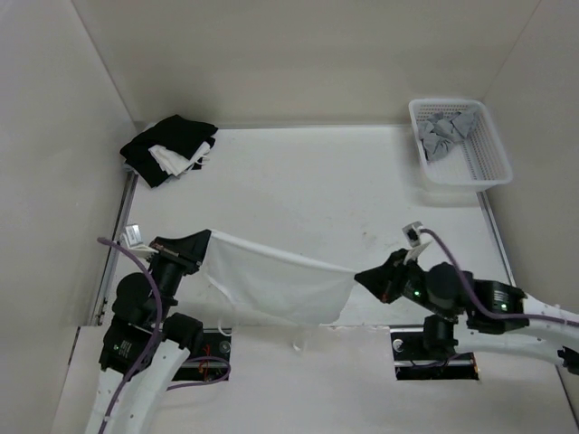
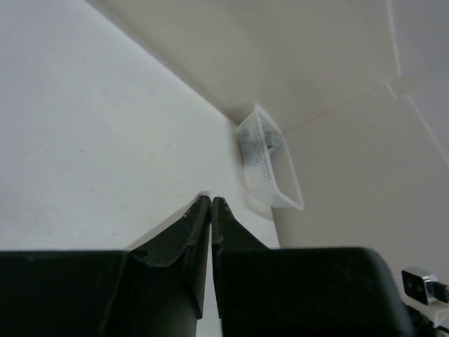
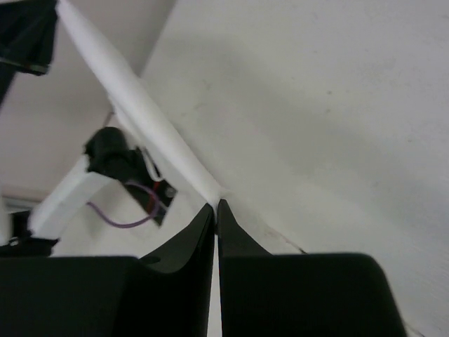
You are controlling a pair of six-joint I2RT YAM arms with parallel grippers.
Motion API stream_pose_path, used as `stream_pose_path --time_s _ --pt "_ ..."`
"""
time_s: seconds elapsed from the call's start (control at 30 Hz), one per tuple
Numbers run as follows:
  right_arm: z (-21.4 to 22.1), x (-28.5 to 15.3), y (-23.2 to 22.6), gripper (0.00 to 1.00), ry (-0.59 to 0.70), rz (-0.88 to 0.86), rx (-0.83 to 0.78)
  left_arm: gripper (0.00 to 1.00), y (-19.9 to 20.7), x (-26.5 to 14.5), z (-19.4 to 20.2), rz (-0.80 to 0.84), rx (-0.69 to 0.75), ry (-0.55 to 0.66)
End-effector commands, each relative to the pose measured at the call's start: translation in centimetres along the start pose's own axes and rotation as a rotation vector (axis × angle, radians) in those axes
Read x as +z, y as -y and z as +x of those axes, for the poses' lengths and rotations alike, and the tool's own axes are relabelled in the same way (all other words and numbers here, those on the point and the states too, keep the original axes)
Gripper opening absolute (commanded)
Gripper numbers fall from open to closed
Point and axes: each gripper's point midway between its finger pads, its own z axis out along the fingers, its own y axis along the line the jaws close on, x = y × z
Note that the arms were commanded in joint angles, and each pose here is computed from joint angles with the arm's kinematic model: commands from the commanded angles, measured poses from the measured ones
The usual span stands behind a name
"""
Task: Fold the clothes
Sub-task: Fold the tank top
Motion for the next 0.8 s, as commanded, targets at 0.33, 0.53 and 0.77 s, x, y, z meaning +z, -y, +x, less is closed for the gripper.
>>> stream_pose_path --time_s 0.33,0.53,0.77 --pt "-4.3 16.1 12.6 0.07 -0.019 0.207 0.07 0.03 -10.2 13.7 5.5 -0.282 0.007 -0.07" --pt "-9.3 21.8 19.2 0.07 -0.01 0.288 0.125 0.03 -12.4 22.5 4.4 -0.335 -0.001 -0.05" --pt "-11.8 23.2 20.4 0.07 0.024 0.293 0.134 0.04 -13.2 25.4 4.5 -0.33 -0.021 -0.064"
